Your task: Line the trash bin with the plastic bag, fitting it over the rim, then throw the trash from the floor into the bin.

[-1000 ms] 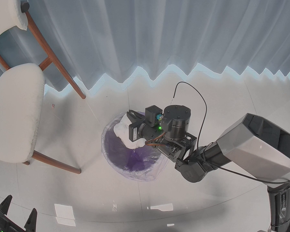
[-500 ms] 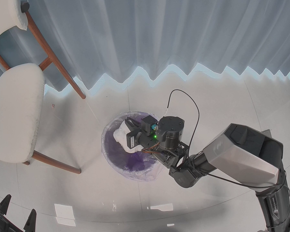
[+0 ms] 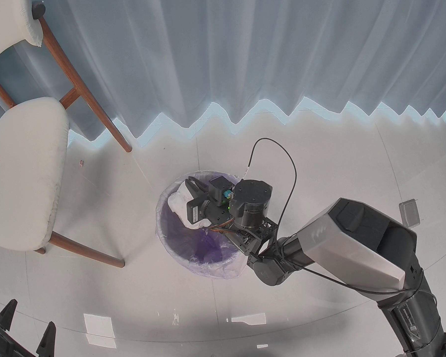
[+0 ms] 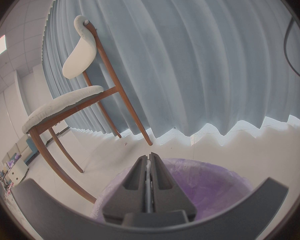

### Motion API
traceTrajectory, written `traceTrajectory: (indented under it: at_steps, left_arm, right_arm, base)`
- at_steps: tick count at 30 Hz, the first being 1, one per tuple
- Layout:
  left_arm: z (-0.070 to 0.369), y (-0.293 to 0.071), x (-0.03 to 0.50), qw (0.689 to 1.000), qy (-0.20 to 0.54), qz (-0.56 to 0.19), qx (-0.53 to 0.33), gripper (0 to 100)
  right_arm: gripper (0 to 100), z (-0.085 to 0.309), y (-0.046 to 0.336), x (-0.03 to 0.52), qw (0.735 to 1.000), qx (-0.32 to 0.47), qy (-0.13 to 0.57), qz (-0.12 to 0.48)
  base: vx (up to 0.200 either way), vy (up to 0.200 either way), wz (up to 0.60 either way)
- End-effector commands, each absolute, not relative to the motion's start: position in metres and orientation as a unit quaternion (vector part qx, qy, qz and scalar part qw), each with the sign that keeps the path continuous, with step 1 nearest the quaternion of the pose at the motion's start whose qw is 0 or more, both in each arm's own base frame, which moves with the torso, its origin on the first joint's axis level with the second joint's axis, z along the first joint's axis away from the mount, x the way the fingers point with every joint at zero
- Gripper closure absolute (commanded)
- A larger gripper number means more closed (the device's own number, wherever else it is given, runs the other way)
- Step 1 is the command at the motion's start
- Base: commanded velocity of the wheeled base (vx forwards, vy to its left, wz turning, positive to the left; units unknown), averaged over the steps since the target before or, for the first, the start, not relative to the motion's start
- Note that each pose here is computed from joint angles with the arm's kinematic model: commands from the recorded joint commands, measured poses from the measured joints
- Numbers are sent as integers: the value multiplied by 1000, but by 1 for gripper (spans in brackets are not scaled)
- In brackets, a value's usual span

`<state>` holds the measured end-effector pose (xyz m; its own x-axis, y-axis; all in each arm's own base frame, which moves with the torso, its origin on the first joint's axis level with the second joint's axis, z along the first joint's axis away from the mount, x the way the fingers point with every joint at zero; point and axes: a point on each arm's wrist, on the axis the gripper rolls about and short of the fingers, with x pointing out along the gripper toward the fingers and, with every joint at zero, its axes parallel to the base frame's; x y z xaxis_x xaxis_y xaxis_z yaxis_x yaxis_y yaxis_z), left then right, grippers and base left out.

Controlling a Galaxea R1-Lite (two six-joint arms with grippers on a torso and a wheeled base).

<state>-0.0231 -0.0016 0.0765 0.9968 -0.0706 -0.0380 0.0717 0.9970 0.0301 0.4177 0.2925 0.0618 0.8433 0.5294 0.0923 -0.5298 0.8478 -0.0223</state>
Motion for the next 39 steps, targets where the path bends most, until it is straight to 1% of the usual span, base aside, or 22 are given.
traceTrajectory:
  at_steps: [1,4,5,11,15,16,18,22,27,32,36,39]
  left_arm:
    - [71,-2,-23,999,22,-36,15,0]
    - [71,-2,-23,999,21,-36,15,0]
    - [71,-2,-23,999,21,-36,15,0]
    - [71,-2,-23,999,22,-36,16,0]
    - [71,-2,-23,999,21,-36,16,0]
    - [71,-2,-23,999,21,-36,16,0]
    - [71,-2,-23,999,21,-36,16,0]
    - [71,-2,-23,999,21,-36,15,0]
    - [71,-2,-23,999,21,-35,13,0]
    - [71,-2,-23,999,21,-36,13,0]
    - [71,-2,-23,999,21,-36,12,0]
    - [71,-2,-23,999,21,-36,12,0]
  right_arm:
    - [100,53,296,419,960,0,-42,277]
    - [100,51,295,419,961,-2,-40,273]
    - [0,50,295,419,962,-1,-40,271]
    - [0,57,295,418,962,3,-48,270]
    - [0,81,292,415,961,10,-66,268]
    - [0,81,292,414,961,10,-66,268]
    - [0,103,286,410,962,15,-80,259]
    - [0,128,269,399,965,17,-86,248]
    - [0,164,215,375,976,15,-82,202]
    - [0,204,154,355,983,16,-104,147]
    - [0,220,113,320,988,12,-106,113]
    - [0,223,85,293,991,7,-99,85]
  base:
    - [0,0,0]
    - [0,0,0]
    - [0,0,0]
    - [0,0,0]
    - [0,0,0]
    - [0,0,0]
    - [0,0,0]
    - [0,0,0]
    - [0,0,0]
    - [0,0,0]
    - [0,0,0]
    - [0,0,0]
